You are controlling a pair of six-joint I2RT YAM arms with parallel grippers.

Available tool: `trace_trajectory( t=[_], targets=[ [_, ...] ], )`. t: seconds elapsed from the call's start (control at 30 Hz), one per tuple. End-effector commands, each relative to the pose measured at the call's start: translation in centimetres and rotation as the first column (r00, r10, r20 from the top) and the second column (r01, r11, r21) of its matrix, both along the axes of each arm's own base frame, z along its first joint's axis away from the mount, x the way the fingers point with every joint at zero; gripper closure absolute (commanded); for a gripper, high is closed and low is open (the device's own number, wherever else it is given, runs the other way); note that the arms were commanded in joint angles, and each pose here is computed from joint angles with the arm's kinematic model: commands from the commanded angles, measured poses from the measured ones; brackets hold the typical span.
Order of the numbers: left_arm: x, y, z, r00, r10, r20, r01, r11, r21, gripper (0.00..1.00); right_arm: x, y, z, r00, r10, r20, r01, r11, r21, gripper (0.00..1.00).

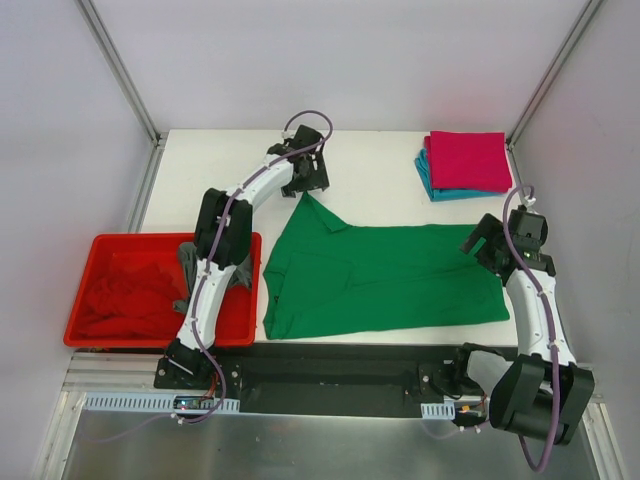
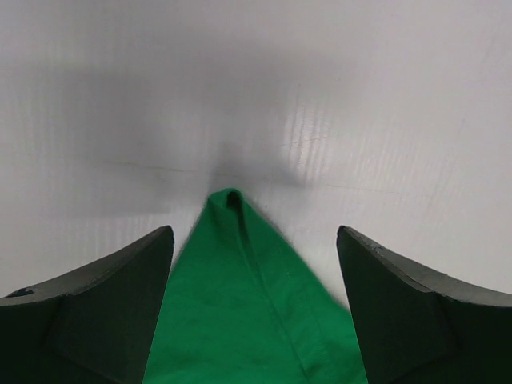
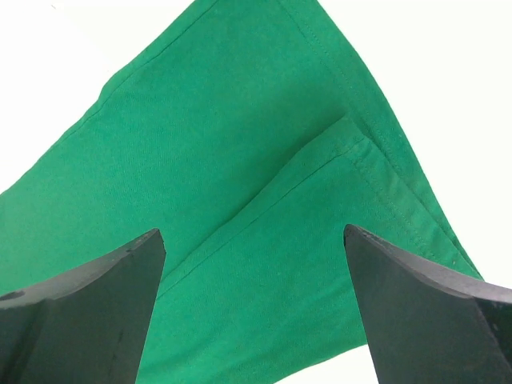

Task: Fold and stack the t-shirts
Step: Grap the side of the flattened tshirt furthest away from the robot with both arms

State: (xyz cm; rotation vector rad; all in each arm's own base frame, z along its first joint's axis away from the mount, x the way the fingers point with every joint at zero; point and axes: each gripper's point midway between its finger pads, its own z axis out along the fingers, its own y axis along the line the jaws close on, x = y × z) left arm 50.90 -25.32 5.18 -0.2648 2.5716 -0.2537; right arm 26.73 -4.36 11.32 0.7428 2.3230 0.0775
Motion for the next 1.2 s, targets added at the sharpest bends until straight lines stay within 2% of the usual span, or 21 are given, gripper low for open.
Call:
trace_trajectory(
  t=[0.0,0.33,0.43,0.5,0.57,0.73,0.9,1.1,1.17],
  targets=[
    [0.0,1.4,-0.3,0.999,0.049,-0.014,-0.049,0.998,0.040,0.21,0.6,-1.1,0.8,0.999,-0.026,0.024,0.027,0.999,-0.035,0.04],
    [0.8,1.4,-1.8,0.996,0.088,-0.024,-0.087,0.995,0.047,0.53,0.3,-1.7,0.1,0.999,-0.051,-0.001,0.051,0.997,-0.051,0.04],
    [1.1,1.2,-1.5,0.996,0.087,-0.015,-0.087,0.996,0.036,0.75,0.5,-2.2,-0.1,0.998,-0.068,-0.008,0.068,0.996,-0.063,0.04],
    [1.3,1.0,-1.3,0.997,0.083,-0.010,-0.082,0.996,0.028,0.85,0.9,-2.3,-0.2,0.997,-0.069,-0.015,0.068,0.996,-0.065,0.04],
    [1.3,0.9,-1.2,0.997,0.074,-0.010,-0.074,0.997,0.028,1.00,1.5,-2.4,-0.2,0.998,-0.066,-0.018,0.065,0.996,-0.063,0.04],
    [0.3,1.1,-0.9,0.998,0.060,-0.025,-0.060,0.998,0.027,1.00,5.0,-3.5,0.0,0.997,-0.071,-0.006,0.070,0.995,-0.075,0.04],
    [-0.9,1.5,0.0,0.998,0.054,-0.035,-0.053,0.998,0.023,1.00,8.7,-5.0,-0.4,0.994,-0.080,-0.076,0.073,0.993,-0.096,0.01],
    [-1.1,0.6,-0.6,0.999,0.011,-0.045,-0.012,1.000,-0.017,1.00,12.2,-6.7,-2.3,0.976,-0.115,-0.187,0.096,0.989,-0.111,0.17],
    [-1.2,0.5,-1.0,0.999,0.007,-0.052,-0.008,1.000,-0.021,1.00,13.6,-7.3,-2.7,0.973,-0.116,-0.201,0.091,0.987,-0.129,0.25]
  ],
)
